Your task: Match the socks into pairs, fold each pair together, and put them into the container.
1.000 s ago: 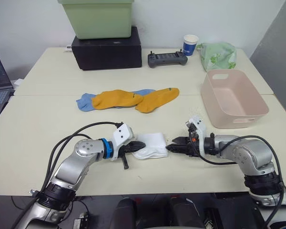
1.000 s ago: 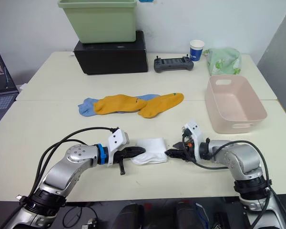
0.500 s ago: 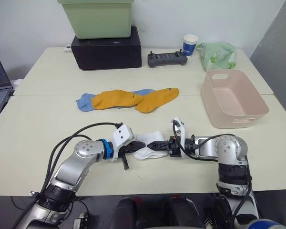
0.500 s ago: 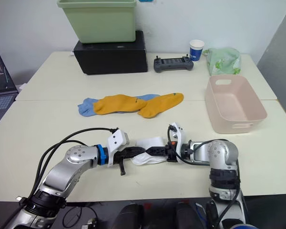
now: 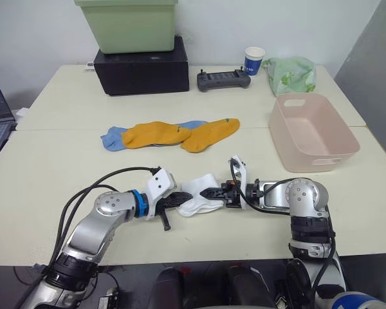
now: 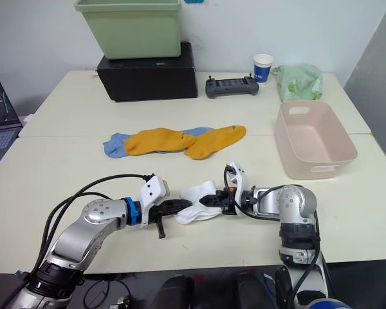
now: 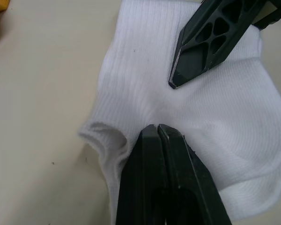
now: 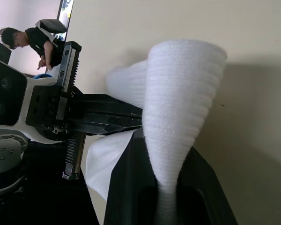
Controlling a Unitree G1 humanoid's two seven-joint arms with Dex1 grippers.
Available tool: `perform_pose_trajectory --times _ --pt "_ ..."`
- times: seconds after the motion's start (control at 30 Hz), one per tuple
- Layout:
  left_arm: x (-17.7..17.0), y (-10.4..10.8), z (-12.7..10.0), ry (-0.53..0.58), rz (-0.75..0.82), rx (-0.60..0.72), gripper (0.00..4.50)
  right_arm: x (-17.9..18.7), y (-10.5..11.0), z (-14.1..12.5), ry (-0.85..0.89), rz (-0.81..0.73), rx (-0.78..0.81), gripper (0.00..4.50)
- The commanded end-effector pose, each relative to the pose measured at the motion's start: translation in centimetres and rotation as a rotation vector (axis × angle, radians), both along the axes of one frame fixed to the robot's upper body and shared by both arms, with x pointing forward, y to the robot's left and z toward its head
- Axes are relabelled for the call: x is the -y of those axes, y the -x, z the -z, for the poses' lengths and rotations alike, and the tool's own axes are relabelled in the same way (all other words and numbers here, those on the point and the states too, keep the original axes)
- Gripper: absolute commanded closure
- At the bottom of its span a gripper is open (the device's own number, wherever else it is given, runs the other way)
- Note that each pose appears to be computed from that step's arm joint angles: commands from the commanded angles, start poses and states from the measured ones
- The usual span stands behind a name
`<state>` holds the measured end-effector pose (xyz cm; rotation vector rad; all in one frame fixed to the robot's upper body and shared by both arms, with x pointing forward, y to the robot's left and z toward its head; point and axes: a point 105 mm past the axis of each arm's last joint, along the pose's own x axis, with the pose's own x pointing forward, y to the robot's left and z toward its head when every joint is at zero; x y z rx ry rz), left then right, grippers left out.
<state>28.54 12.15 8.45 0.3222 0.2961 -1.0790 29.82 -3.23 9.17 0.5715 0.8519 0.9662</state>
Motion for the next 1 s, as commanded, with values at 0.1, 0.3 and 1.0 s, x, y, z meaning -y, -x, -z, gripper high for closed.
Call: perform_pose_trajectory --times 0.1,0.3,1.0 --pt "-0.1 0.7 -5.4 0.160 0.050 0.055 4.10 1.7 -0.8 -2.3 -0.002 0.053 0.165 4.50" --pt "1.2 0.6 -12.6 0.264 0.144 0.112 2.29 5.5 -3.0 -9.5 0.112 0.130 0.587 4.50" --pt "15.2 -4.2 -22.2 0.438 0.269 0.375 0.03 24.3 -9.4 -18.6 1.405 0.007 1.419 4.50"
